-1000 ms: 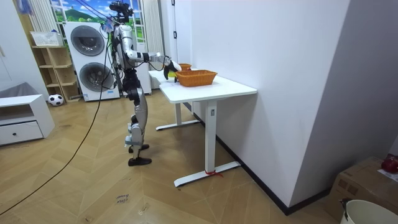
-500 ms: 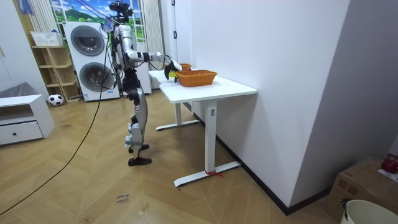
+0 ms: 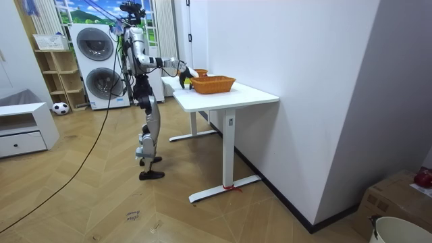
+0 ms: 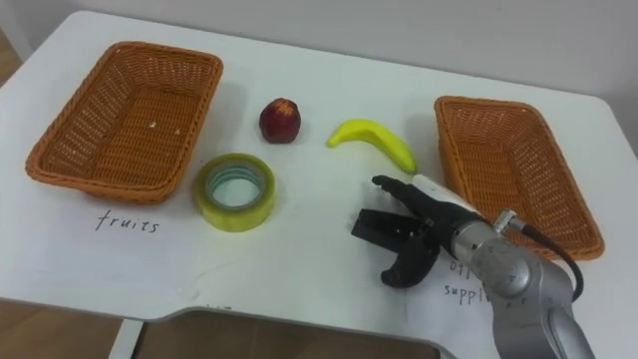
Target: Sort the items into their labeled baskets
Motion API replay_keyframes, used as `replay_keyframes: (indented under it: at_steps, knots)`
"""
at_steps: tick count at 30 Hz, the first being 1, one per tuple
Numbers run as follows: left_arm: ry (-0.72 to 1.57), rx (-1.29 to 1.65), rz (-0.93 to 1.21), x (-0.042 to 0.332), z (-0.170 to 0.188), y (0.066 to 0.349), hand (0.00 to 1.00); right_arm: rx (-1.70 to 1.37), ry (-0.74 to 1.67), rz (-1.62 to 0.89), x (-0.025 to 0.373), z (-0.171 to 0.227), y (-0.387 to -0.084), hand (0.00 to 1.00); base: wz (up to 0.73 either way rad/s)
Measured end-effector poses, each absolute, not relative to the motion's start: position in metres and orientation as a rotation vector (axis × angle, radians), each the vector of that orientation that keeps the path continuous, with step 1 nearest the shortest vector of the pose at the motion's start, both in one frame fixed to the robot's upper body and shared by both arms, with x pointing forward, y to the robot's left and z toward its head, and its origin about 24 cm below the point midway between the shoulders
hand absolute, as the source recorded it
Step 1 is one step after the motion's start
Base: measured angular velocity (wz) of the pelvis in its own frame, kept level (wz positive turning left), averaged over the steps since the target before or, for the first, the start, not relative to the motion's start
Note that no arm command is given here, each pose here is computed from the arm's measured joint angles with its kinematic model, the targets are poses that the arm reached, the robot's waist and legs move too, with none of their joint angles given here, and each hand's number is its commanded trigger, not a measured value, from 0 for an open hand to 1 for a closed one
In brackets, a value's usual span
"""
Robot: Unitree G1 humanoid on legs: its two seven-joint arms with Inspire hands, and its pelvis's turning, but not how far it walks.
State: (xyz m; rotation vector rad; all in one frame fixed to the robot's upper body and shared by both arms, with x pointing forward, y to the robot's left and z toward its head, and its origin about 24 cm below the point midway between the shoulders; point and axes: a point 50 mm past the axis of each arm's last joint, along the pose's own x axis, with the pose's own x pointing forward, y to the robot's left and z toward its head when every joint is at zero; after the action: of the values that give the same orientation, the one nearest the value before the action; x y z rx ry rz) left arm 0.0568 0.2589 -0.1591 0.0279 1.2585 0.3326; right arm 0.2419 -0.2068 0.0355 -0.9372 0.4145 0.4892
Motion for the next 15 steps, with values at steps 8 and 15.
replay_keyframes:
  at_steps: [8, 15]
  knots:
    - [1.261, 0.033, 0.337, 0.0562, -0.1586, 0.2612, 0.00, -0.931, 0.431, 0.485, 0.2417, 0.0344, -0.2072, 0.00, 0.00]
    - [1.267, 0.033, 0.337, 0.0552, -0.1589, 0.2612, 0.00, -0.931, 0.441, 0.535, 0.2402, 0.0309, -0.2003, 0.00, 0.00]
